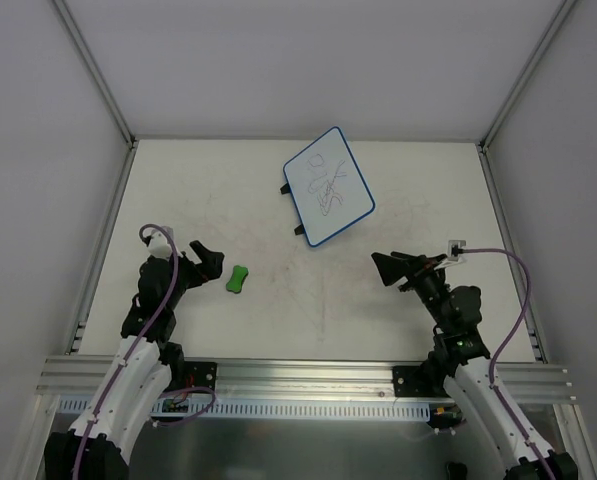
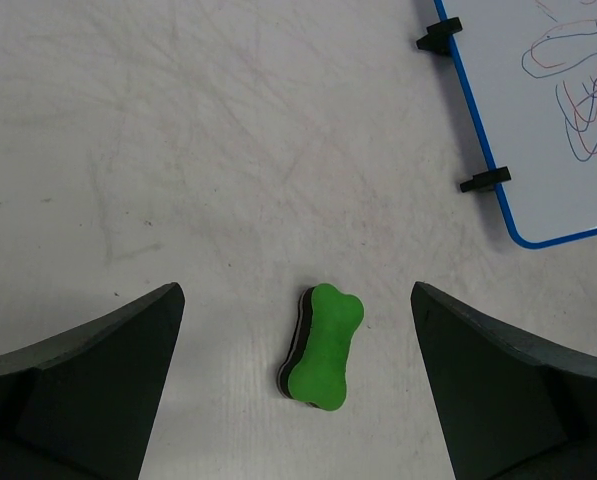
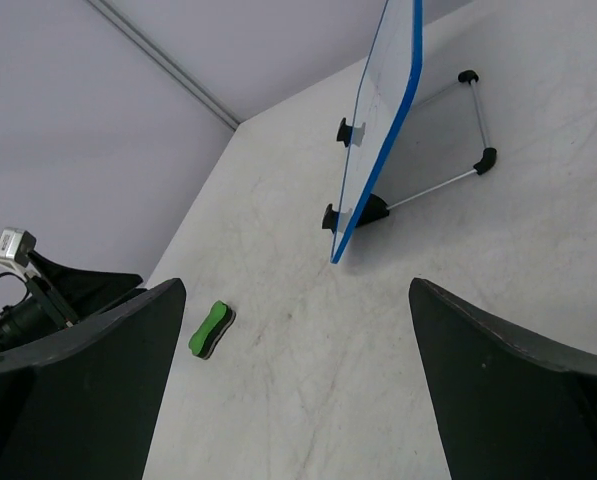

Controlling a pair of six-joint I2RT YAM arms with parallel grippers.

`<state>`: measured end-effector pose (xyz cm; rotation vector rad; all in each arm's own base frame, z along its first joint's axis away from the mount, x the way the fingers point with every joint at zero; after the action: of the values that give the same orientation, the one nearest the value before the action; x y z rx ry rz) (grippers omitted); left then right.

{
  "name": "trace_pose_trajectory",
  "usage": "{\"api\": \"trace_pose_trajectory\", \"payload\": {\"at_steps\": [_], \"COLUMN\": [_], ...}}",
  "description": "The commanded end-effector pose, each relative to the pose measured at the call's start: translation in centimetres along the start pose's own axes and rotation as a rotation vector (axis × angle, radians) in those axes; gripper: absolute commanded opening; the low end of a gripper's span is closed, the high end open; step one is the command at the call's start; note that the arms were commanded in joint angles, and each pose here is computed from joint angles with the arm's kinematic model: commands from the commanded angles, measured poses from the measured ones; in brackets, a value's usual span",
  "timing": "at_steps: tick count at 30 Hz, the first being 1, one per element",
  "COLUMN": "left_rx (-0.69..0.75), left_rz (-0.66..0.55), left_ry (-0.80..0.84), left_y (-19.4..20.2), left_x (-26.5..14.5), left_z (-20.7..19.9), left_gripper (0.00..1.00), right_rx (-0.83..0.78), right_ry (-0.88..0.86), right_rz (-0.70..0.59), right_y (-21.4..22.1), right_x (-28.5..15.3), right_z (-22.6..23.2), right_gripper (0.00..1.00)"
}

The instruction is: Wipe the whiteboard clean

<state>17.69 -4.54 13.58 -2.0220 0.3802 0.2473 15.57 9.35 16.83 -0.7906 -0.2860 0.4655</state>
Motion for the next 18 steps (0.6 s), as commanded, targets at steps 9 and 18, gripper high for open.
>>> {"api": "trace_pose_trajectory", "payload": {"at_steps": [9, 18], "left_rx": [0.039, 0.041], "left_rz": [0.08, 0.075], "left_ry": [-0.005, -0.024], "left_y": [-1.9, -4.4], "left_x": [0.2, -1.7], "left_z": [-2.3, -5.2], "left_gripper": [0.99, 0.99], "right_rx": [0.068, 0.119], "right_ry": [0.083, -0.015], "right_rz": [-0.042, -0.064], "right_y": [2.4, 2.3], "right_x": [2.2, 7.2], "right_z": [-2.6, -1.5], "right_gripper": [0.99, 0.96]}}
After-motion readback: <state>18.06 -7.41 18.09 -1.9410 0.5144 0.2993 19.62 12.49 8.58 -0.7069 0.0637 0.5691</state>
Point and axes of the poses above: each gripper's point midway between its finger pads, its own x axis out along the fingers, its own z axis along the line the jaws close on, y = z × x, the point moved 9 cm from there along -x, back along the fingers, and after that the axes turned 1 degree about x, right-handed, at the moved point
